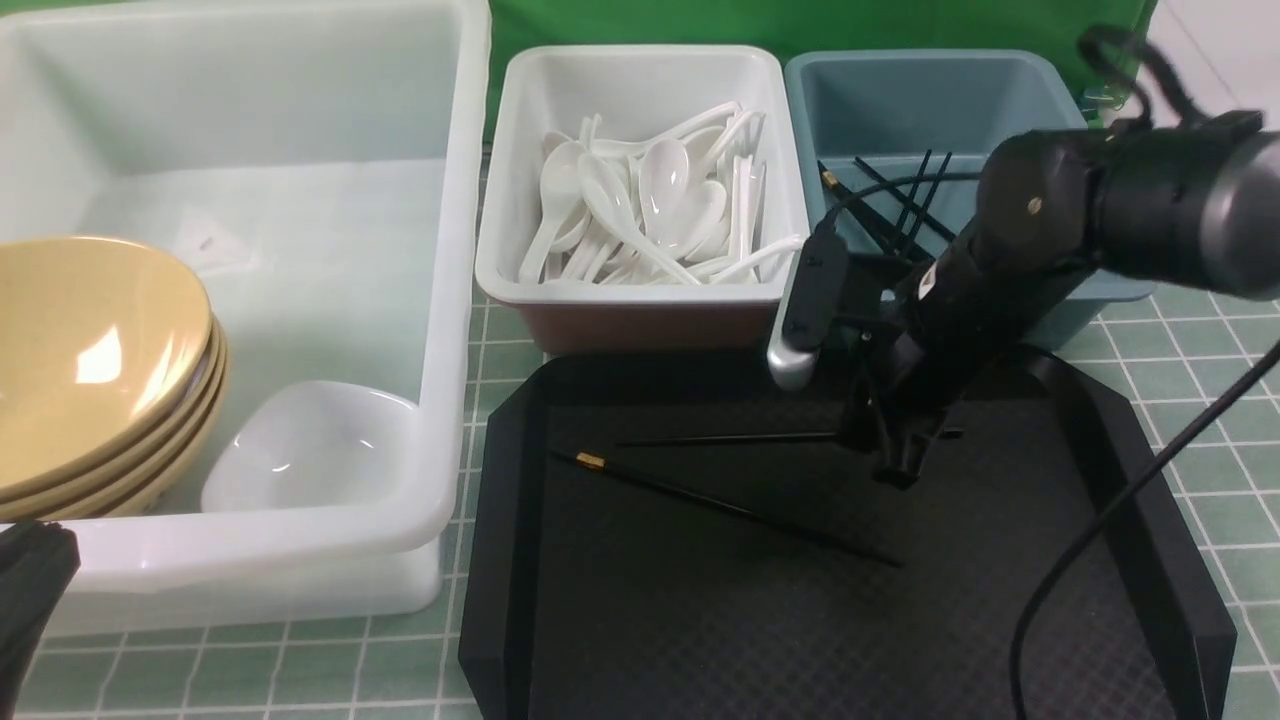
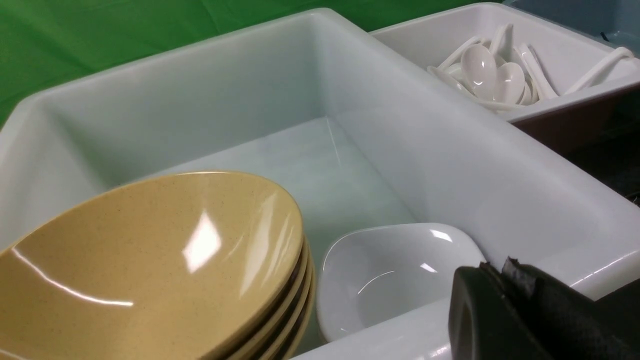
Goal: On blue table put chopsticks spoon bowls plates into blue grey white boxes.
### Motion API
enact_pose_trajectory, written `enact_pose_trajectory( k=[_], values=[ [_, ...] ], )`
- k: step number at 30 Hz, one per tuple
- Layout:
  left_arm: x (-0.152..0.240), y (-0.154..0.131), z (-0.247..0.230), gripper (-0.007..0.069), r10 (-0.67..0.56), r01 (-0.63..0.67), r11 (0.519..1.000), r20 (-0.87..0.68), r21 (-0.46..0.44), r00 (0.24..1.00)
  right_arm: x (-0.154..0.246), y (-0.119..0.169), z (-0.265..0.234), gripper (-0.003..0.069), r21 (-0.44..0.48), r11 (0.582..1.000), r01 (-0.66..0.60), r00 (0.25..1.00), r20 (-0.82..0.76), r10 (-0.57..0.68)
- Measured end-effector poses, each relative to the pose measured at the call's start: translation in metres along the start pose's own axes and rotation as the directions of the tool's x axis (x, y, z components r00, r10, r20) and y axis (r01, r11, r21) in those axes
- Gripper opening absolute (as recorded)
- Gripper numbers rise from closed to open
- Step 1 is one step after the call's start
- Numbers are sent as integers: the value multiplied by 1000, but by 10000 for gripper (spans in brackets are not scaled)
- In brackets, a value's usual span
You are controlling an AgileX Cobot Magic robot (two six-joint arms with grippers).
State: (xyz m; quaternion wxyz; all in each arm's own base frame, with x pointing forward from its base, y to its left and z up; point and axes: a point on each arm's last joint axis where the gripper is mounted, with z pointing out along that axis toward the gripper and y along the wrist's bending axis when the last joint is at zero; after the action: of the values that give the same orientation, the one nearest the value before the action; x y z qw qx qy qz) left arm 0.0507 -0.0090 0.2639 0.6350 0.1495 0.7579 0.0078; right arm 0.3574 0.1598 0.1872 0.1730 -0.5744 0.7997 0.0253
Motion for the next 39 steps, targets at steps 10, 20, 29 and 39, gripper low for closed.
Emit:
enact_pose_trajectory(
  k=[10,20,29,39],
  values=[
    [0,0,0,4,0,0,1000,0,0,1000,1,-3,26,214,4,1000,-6,1000,-4,6],
    [0,0,0,4,0,0,1000,-1,0,1000,-6,0,2,75,-61,998,-16,999,-39,14],
    [0,0,0,4,0,0,1000,0,0,1000,-29,-21,-96,74,246,968,-39,975,221,-17],
    [0,0,0,4,0,0,1000,-1,0,1000,4,-93,-63,132,406,805,-432,864,442,241]
  ],
)
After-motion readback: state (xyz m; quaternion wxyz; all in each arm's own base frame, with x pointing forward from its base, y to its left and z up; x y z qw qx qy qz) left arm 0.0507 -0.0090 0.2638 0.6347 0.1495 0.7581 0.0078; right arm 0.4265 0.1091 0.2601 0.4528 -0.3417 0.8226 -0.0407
